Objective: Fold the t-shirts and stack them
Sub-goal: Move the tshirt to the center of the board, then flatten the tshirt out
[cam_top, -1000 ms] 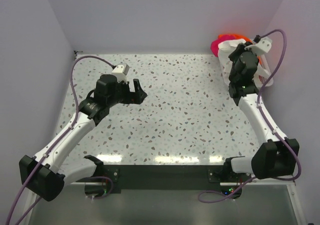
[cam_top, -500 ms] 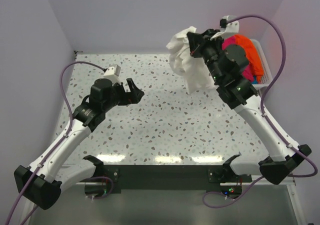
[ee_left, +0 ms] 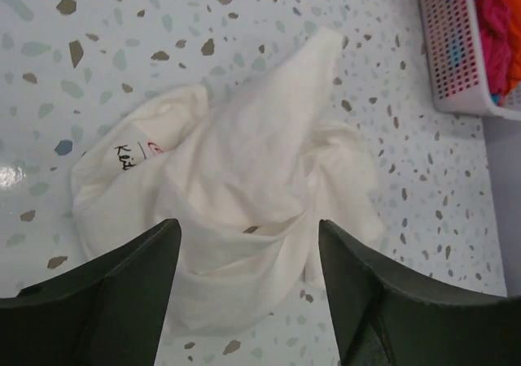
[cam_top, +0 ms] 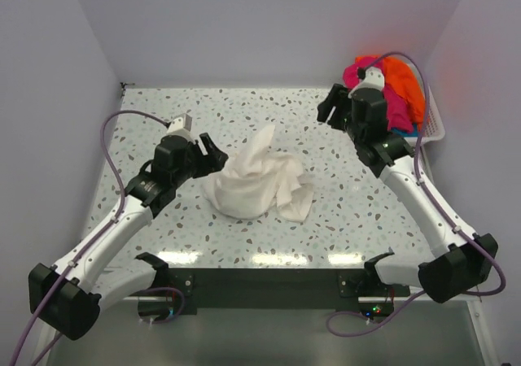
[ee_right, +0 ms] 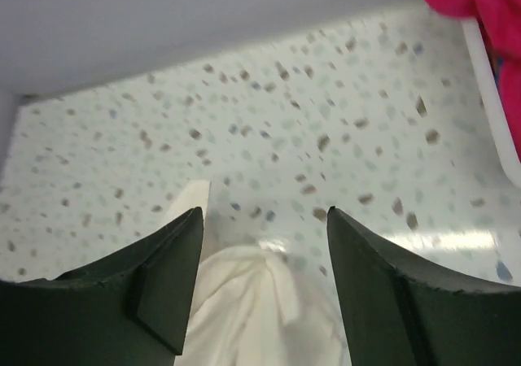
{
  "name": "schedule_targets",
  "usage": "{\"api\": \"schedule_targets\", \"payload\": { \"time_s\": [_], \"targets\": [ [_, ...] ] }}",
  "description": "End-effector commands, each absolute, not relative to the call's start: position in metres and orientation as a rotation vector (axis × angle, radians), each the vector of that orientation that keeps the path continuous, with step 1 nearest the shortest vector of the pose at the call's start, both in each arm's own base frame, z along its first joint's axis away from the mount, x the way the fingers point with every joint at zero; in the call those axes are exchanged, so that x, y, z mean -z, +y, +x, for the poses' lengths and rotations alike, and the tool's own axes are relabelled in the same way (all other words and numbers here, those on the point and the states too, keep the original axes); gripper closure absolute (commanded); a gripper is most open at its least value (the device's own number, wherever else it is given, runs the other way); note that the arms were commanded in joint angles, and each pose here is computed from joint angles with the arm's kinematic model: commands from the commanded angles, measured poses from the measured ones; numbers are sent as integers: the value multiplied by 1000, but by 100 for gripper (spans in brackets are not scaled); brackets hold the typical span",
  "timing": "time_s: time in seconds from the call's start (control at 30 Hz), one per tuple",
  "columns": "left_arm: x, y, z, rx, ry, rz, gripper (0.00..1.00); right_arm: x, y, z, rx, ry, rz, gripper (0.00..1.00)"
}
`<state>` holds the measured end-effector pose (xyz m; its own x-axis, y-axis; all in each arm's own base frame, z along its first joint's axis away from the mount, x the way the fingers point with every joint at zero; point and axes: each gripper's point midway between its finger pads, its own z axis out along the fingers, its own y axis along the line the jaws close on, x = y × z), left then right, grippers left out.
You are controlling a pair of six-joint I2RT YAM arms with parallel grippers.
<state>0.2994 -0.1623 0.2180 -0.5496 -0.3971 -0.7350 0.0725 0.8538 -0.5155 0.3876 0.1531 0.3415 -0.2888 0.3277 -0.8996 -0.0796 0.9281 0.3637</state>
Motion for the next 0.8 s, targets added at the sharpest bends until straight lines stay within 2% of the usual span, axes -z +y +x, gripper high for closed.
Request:
{"api": "schedule_targets", "payload": {
  "time_s": [0.0,0.1,0.23,0.4,0.47,0.77],
  "targets": [
    [-184,-154,303,567,2112,-326,29,-260,130,366,-365,2030,274,34],
    [-150,-145,298,520,2162,-393,41,-211,152,345,-427,2137,220,35],
    [-119,-134,291,455,2199,-462,46,-156,183,309,-349,2237,124,36],
    [-93,-124,285,391,2228,-507,46,-99,198,262,-332,2324,97,37],
    [-86,-123,284,389,2234,-510,40,-86,202,252,-346,2342,81,37],
    [-66,-129,289,399,2255,-519,32,-83,236,259,-372,2324,27,34]
  ]
}}
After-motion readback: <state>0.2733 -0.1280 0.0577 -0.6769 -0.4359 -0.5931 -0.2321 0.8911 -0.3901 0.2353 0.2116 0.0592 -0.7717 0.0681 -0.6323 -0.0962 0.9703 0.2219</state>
